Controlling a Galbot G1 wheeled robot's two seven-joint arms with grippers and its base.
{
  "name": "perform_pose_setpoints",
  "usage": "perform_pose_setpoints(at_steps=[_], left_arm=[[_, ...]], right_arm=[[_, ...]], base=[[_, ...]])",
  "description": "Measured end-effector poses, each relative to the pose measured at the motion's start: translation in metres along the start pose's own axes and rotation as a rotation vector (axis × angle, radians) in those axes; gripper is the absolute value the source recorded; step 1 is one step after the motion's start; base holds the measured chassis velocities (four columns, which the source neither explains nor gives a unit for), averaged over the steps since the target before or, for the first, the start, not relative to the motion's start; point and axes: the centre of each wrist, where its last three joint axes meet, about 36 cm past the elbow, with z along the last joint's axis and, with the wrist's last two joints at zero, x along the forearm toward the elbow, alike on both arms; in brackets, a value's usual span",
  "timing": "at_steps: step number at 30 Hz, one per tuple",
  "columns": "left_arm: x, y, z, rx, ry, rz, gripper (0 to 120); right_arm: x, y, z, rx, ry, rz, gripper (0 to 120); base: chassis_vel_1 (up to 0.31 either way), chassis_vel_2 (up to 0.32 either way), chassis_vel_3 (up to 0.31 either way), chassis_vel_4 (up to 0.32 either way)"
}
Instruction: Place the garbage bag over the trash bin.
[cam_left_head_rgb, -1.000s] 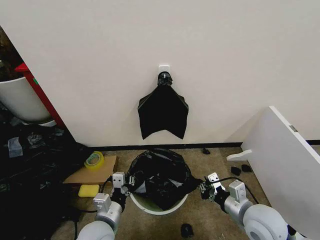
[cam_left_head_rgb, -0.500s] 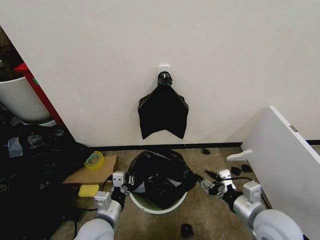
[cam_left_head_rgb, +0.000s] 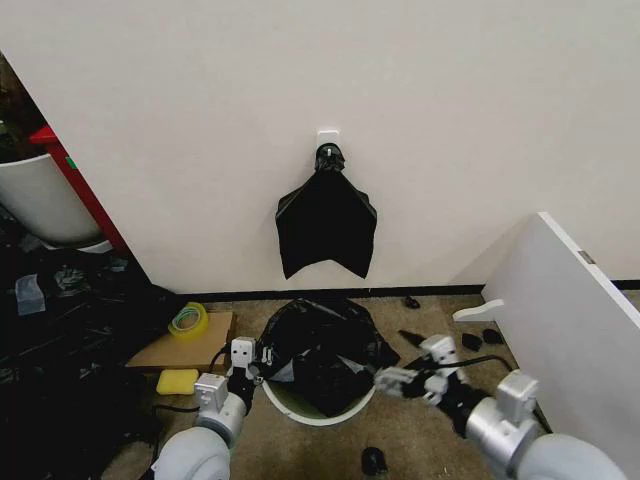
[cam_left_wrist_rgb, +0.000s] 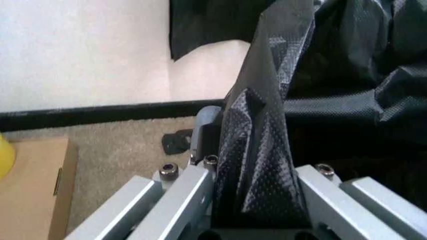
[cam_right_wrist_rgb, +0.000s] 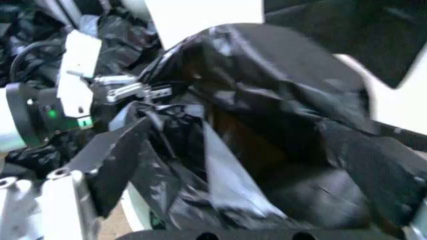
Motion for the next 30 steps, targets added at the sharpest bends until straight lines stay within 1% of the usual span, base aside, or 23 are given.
perform_pose_setpoints(at_steps=[1,2,4,5,6,9,10,11,14,15,16,17,18,19,20,22,23,26,30], left_arm=[[0.001,-0.001,0.0,-0.006,-0.001,0.006,1],[0.001,-0.001,0.0,-0.006,-0.001,0.006,1],[0.002,-0.002,0.001,-0.023,-0.002,0.011,1],[0.002,-0.002,0.002,-0.032,-0.003,0.01,1],[0.002,-0.002,0.002,-0.032,-0.003,0.01,1],[0.002,-0.002,0.003,-0.052,-0.01,0.012,1],[0.001,-0.002,0.003,-0.062,-0.016,0.014,1],[0.001,-0.002,0.003,-0.062,-0.016,0.014,1],[0.0,-0.001,0.006,-0.091,-0.029,0.012,1],[0.0,-0.001,0.008,-0.094,-0.028,0.012,1],[0.0,-0.001,0.008,-0.094,-0.028,0.012,1],[0.002,-0.002,0.01,-0.096,-0.026,0.012,1],[0.003,-0.003,0.011,-0.095,-0.024,0.013,1],[0.003,-0.003,0.011,-0.095,-0.024,0.013,1],[0.003,-0.003,0.012,-0.092,-0.022,0.013,1],[0.003,-0.004,0.012,-0.087,-0.026,0.012,1],[0.003,-0.004,0.012,-0.087,-0.026,0.012,1],[0.002,-0.003,0.011,-0.085,-0.031,0.009,1],[0.003,-0.005,0.01,-0.078,-0.03,0.008,1]], right_arm=[[-0.004,0.001,0.0,-0.002,0.014,-0.018,90],[-0.004,0.001,0.0,-0.002,0.014,-0.018,90],[-0.008,0.004,0.003,-0.01,0.046,-0.047,79],[-0.01,0.004,0.006,-0.009,0.062,-0.053,75],[-0.01,0.004,0.006,-0.009,0.062,-0.053,75],[-0.016,0.003,0.014,-0.006,0.092,-0.047,60],[-0.017,0.003,0.015,-0.005,0.093,-0.042,56],[-0.017,0.003,0.015,-0.005,0.093,-0.042,56],[-0.019,0.002,0.015,-0.003,0.085,-0.028,43],[-0.02,0.002,0.015,-0.001,0.084,-0.026,40],[-0.02,0.002,0.015,-0.001,0.084,-0.026,40],[-0.02,0.002,0.016,0.003,0.089,-0.024,33],[-0.021,0.002,0.017,0.006,0.094,-0.022,29],[-0.021,0.002,0.017,0.006,0.094,-0.022,29],[-0.022,0.002,0.019,0.008,0.1,-0.019,25],[-0.024,0.003,0.024,0.012,0.119,-0.006,14],[-0.024,0.003,0.024,0.012,0.119,-0.006,14],[-0.024,0.006,0.025,0.009,0.118,-0.002,0],[-0.022,0.009,0.021,0.021,0.097,-0.006,0]], base=[[0.0,0.0,0.0,0.0],[0.0,0.0,0.0,0.0],[0.0,0.0,0.0,0.0],[0.0,0.0,0.0,0.0],[0.0,0.0,0.0,0.0],[0.0,0.0,0.0,0.0],[0.0,0.0,0.0,0.0],[0.0,0.0,0.0,0.0],[0.0,0.0,0.0,0.0],[0.0,0.0,0.0,0.0],[0.0,0.0,0.0,0.0],[0.0,0.0,0.0,0.0],[0.0,0.0,0.0,0.0],[0.0,0.0,0.0,0.0],[0.0,0.0,0.0,0.0],[0.0,0.0,0.0,0.0],[0.0,0.0,0.0,0.0],[0.0,0.0,0.0,0.0],[0.0,0.0,0.0,0.0]])
